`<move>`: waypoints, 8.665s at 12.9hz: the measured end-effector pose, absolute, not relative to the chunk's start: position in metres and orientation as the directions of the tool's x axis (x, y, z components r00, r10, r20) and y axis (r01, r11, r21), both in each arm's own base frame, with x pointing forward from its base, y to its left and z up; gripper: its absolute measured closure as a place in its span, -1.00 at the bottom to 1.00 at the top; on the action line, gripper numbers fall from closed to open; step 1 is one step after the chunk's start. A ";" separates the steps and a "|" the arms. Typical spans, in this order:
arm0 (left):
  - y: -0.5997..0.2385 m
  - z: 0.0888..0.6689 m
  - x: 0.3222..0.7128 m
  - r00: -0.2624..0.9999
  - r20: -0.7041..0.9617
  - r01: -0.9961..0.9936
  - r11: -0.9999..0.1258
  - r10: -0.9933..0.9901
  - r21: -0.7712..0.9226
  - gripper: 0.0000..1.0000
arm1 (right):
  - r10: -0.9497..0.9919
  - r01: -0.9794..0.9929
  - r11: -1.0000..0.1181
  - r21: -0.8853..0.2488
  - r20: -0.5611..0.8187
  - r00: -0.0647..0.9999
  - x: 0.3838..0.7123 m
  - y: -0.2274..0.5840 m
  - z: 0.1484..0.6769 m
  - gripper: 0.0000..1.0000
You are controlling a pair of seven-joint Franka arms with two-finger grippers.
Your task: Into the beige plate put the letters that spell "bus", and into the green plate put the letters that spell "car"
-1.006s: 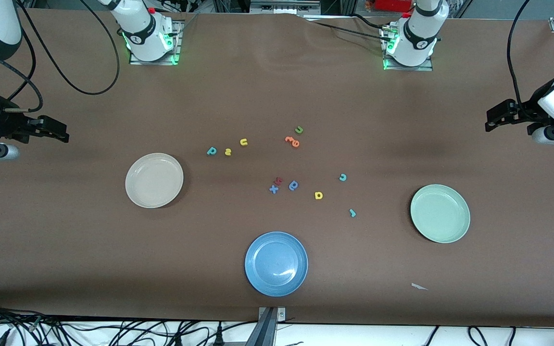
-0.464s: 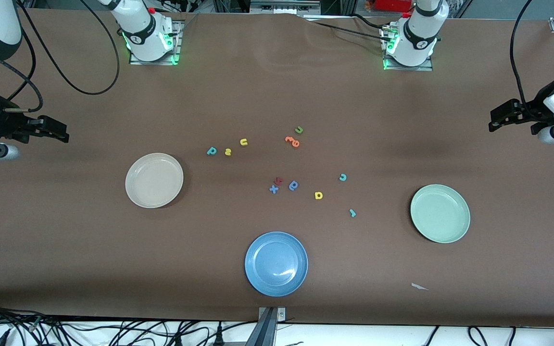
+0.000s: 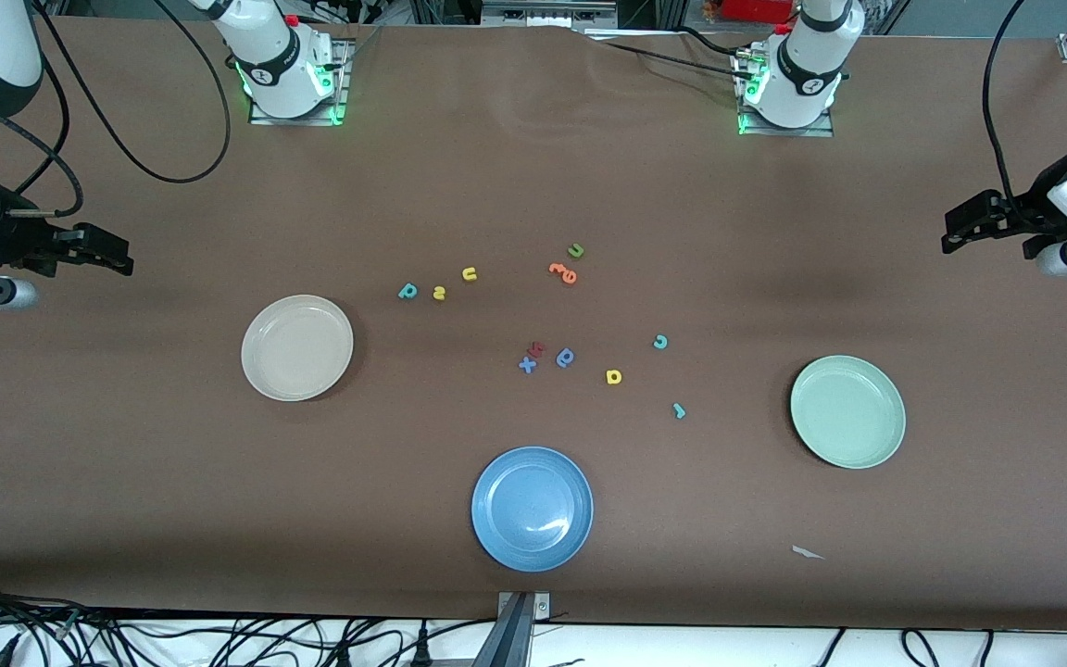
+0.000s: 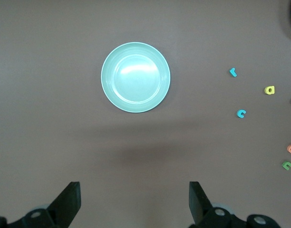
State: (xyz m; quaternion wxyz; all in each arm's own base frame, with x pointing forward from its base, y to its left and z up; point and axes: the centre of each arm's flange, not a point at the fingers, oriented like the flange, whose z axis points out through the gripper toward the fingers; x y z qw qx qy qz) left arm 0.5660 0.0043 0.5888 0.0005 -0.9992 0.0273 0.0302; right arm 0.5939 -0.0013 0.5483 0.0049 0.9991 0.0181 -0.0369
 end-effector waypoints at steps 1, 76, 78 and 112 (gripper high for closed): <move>0.004 0.589 0.566 0.997 -0.060 -0.055 -0.999 -0.055 0.001 -1.00 | 0.037 0.038 -0.999 0.008 -0.074 0.997 0.594 0.000 0.548 -1.00; -0.266 0.175 0.650 0.956 0.060 0.288 -0.957 0.288 0.013 0.62 | -0.010 -0.008 -0.997 -0.075 0.028 1.000 0.464 0.263 0.206 0.41; -0.251 0.186 0.655 0.970 0.014 0.242 -0.969 0.242 -0.042 0.62 | 0.031 0.032 -0.999 -0.041 0.030 0.999 0.467 0.260 0.232 0.41; -0.280 0.213 0.550 0.998 -0.034 0.045 -0.999 0.045 0.017 -0.92 | -0.023 -0.022 -0.999 -0.044 0.016 1.000 0.453 0.312 0.216 -1.00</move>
